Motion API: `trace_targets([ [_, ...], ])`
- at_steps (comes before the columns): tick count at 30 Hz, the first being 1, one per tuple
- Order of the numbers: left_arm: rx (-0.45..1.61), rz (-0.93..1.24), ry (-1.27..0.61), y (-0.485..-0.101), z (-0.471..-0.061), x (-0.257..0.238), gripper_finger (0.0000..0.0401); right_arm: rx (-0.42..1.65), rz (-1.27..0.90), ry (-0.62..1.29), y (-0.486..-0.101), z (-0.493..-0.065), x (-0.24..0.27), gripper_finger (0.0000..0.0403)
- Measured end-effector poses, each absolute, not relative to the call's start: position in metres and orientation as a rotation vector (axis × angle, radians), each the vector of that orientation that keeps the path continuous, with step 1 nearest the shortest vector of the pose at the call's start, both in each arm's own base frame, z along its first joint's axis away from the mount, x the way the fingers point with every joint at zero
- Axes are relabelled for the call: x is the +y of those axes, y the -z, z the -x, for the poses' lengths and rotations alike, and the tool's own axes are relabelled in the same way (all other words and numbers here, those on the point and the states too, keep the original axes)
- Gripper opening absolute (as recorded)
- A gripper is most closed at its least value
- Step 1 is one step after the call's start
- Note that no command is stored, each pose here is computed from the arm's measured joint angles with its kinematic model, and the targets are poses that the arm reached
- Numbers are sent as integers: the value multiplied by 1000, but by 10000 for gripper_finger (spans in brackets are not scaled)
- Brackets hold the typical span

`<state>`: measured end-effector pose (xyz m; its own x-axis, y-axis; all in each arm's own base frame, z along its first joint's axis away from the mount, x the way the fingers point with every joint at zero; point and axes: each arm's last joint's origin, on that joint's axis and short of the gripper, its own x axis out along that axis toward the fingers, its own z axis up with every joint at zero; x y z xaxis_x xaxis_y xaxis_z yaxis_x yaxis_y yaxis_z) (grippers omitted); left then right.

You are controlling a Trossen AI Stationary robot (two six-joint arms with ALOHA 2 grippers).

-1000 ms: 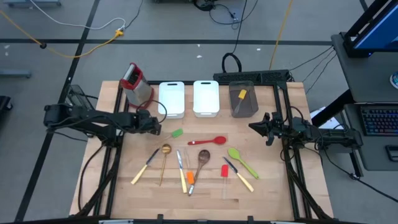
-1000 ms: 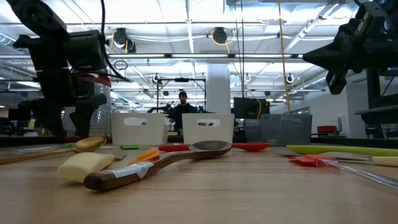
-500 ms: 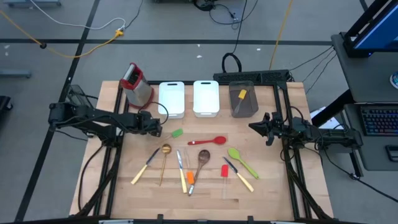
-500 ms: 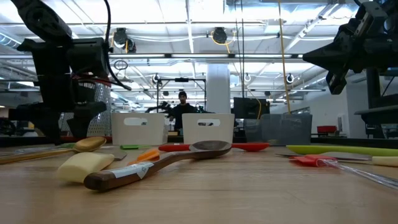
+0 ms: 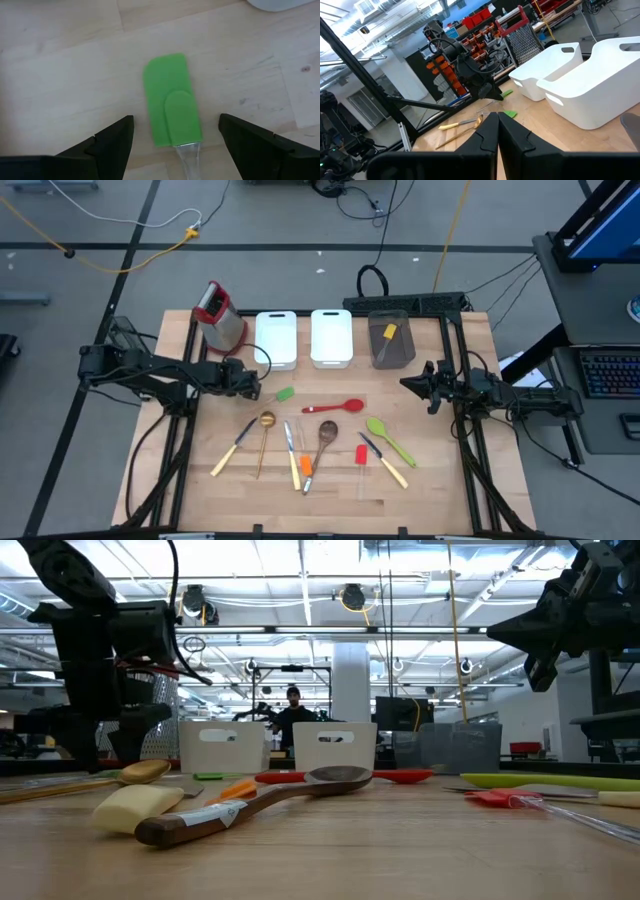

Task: Pick & Place Kitchen Items
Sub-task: Put the green silicone spatula into the black bin

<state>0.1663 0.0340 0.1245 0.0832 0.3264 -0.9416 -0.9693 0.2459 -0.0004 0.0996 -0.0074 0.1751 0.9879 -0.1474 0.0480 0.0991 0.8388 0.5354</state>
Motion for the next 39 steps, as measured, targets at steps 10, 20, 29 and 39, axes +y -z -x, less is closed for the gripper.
trace_targets([
  [10,1039,825,-1134,-120,-163,33,249,-89,-561,130,-175,-100,-7,0],
  [20,1025,854,-1167,-116,-160,31,158,-89,-564,130,-175,-100,-7,0],
  [29,1020,849,-1164,-116,-160,32,74,-88,-564,130,-175,-100,-7,0],
  [39,1027,817,-1130,-116,-162,27,21,-89,-564,130,-175,-100,-7,0],
])
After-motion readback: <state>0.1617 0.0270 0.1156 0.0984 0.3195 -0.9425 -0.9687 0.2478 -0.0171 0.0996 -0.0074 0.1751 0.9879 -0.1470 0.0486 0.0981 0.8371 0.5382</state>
